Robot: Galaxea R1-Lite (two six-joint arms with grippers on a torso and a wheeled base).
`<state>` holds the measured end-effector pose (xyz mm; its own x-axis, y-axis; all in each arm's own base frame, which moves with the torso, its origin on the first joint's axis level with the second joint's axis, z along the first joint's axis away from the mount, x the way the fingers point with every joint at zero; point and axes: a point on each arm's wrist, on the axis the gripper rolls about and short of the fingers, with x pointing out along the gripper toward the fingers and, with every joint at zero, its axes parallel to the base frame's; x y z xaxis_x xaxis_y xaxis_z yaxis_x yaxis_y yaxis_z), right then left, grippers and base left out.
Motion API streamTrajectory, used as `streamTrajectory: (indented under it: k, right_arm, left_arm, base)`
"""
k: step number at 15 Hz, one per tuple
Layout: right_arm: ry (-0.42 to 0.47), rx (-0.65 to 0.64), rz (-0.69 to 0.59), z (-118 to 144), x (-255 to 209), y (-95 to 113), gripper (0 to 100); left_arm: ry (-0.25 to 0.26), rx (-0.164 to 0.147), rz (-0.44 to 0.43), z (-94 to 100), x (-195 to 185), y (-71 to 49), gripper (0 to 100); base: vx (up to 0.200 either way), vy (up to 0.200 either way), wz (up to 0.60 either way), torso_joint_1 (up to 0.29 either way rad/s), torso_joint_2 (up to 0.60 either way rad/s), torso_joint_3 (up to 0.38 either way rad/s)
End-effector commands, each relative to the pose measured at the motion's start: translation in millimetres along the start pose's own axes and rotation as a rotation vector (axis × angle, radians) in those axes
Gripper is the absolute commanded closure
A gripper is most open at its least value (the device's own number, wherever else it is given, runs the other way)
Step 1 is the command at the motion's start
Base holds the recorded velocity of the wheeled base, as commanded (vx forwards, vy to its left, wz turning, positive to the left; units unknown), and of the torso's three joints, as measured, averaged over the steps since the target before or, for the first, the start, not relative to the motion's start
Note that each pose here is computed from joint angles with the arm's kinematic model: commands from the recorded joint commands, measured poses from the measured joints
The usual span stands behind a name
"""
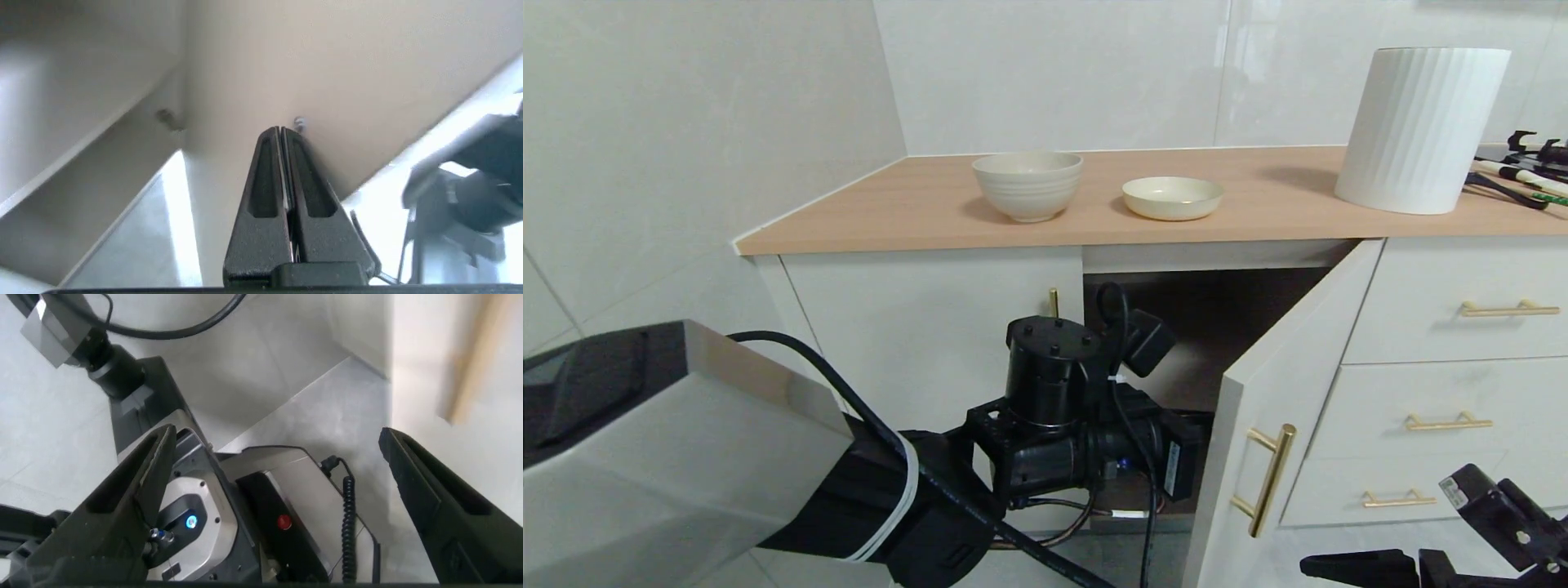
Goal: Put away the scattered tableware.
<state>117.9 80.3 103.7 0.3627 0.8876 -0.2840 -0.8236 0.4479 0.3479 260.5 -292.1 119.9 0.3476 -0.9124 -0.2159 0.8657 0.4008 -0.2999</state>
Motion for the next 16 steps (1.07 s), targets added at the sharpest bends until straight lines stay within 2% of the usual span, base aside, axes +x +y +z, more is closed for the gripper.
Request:
streamTrajectory:
  k: [1, 2, 5, 9, 11, 14, 16]
  right_arm:
    - [0.002, 0.002, 0.000, -0.2, 0.5, -0.3, 0]
    - [0.001, 0.001, 0.000, -0.1, 0.3, -0.2, 0]
    - [-0.007, -0.006, 0.003, 0.5, -1.1, 1.0, 0]
    - [-0.038, -0.061, 0.016, 2.4, -7.5, 6.9, 0]
    - [-0.047, -0.081, 0.030, 3.1, -9.2, 10.5, 0]
    - [-0.045, -0.085, 0.043, 2.9, -8.7, 12.6, 0]
    - [-0.044, -0.089, 0.050, 2.9, -8.4, 13.6, 0]
  left_arm:
    - [-0.002, -0.002, 0.008, -0.2, 4.4, 3.6, 100]
    - [-0.005, 0.001, 0.004, 0.9, 6.1, 2.7, 100]
    - [-0.008, -0.032, -0.015, 1.8, 14.2, -2.4, 100]
    - [0.004, -0.039, 0.017, 0.9, 12.6, -2.8, 100]
    - [0.014, -0.043, 0.026, -2.1, 15.1, -3.6, 100]
    - [-0.011, -0.033, 0.018, 2.4, 26.1, -1.2, 100]
    - [-0.025, -0.062, 0.011, 7.9, 33.0, -1.3, 100]
  base:
    - [0.000, 0.000, 0.00, 0.000, 0.00, 0.000]
    - [0.000, 0.000, 0.00, 0.000, 0.00, 0.000]
    - [0.000, 0.000, 0.00, 0.000, 0.00, 0.000]
    - [0.000, 0.000, 0.00, 0.000, 0.00, 0.000]
    - [-0.200, 0.000, 0.00, 0.000, 0.00, 0.005]
    - [0.000, 0.000, 0.00, 0.000, 0.00, 0.000]
    - [0.000, 0.000, 0.00, 0.000, 0.00, 0.000]
